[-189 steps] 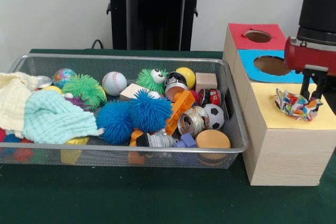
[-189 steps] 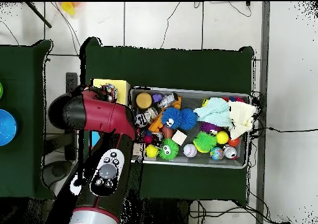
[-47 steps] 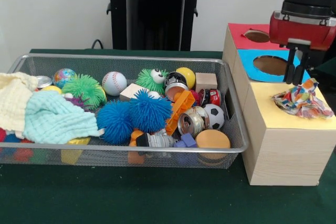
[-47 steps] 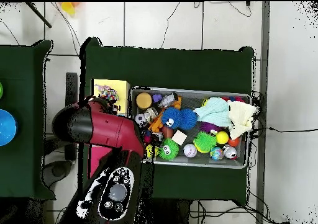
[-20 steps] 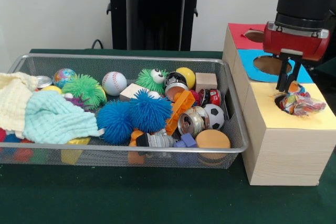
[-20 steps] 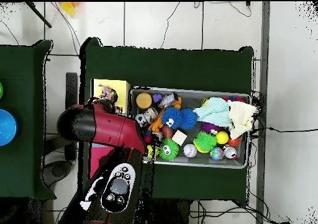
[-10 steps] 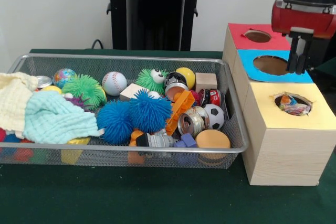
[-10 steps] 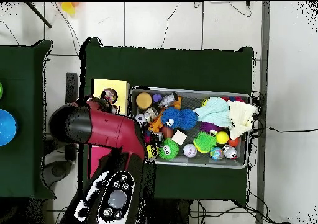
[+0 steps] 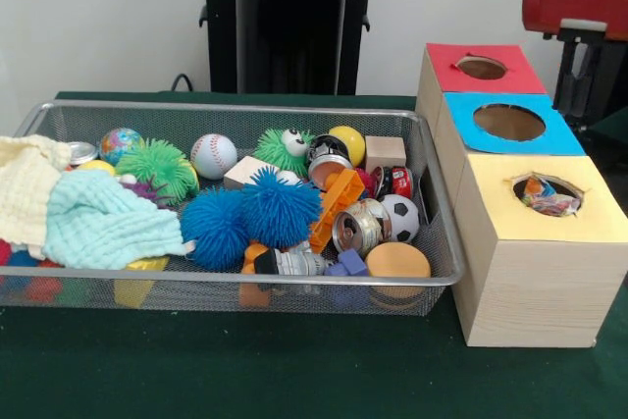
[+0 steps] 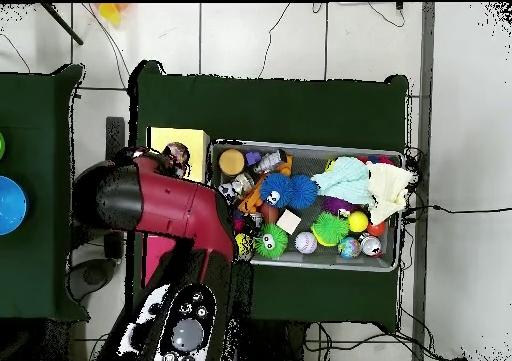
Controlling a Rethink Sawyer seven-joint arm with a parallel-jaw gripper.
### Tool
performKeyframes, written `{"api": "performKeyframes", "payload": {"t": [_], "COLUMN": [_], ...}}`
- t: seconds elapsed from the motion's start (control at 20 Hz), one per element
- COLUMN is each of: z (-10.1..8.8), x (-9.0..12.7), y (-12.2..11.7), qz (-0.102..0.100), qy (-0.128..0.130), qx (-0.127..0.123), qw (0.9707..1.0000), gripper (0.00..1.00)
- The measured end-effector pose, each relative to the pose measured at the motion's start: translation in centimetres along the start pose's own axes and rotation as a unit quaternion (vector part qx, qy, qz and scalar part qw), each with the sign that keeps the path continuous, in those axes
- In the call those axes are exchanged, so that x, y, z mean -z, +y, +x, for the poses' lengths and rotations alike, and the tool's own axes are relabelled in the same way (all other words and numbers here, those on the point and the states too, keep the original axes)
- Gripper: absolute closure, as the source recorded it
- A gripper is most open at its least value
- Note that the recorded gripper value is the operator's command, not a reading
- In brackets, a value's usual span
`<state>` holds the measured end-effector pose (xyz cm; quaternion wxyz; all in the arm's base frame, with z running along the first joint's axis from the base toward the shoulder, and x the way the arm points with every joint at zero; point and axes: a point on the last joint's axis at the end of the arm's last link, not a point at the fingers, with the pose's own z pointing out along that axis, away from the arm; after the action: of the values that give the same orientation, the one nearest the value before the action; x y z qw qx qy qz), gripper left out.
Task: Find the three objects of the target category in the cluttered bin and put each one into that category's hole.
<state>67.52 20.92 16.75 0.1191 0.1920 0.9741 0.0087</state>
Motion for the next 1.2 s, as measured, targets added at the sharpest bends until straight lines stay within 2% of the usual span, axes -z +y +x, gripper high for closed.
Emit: {"api": "performKeyframes", "payload": {"t": [0.4, 0.9, 1.2], "z": [-0.4, -0.2, -0.1], "x": [0.1, -2.5, -3.1], "y": [0.3, -1.1, -1.4], "qz": [-0.002, 0.012, 0.015], "qy": [-0.004, 0.004, 0.008], "qx": [0.001, -0.004, -0.005], "qw": [1.0000, 0.9999, 0.9998], "gripper": [1.00, 1.00, 1.00]}}
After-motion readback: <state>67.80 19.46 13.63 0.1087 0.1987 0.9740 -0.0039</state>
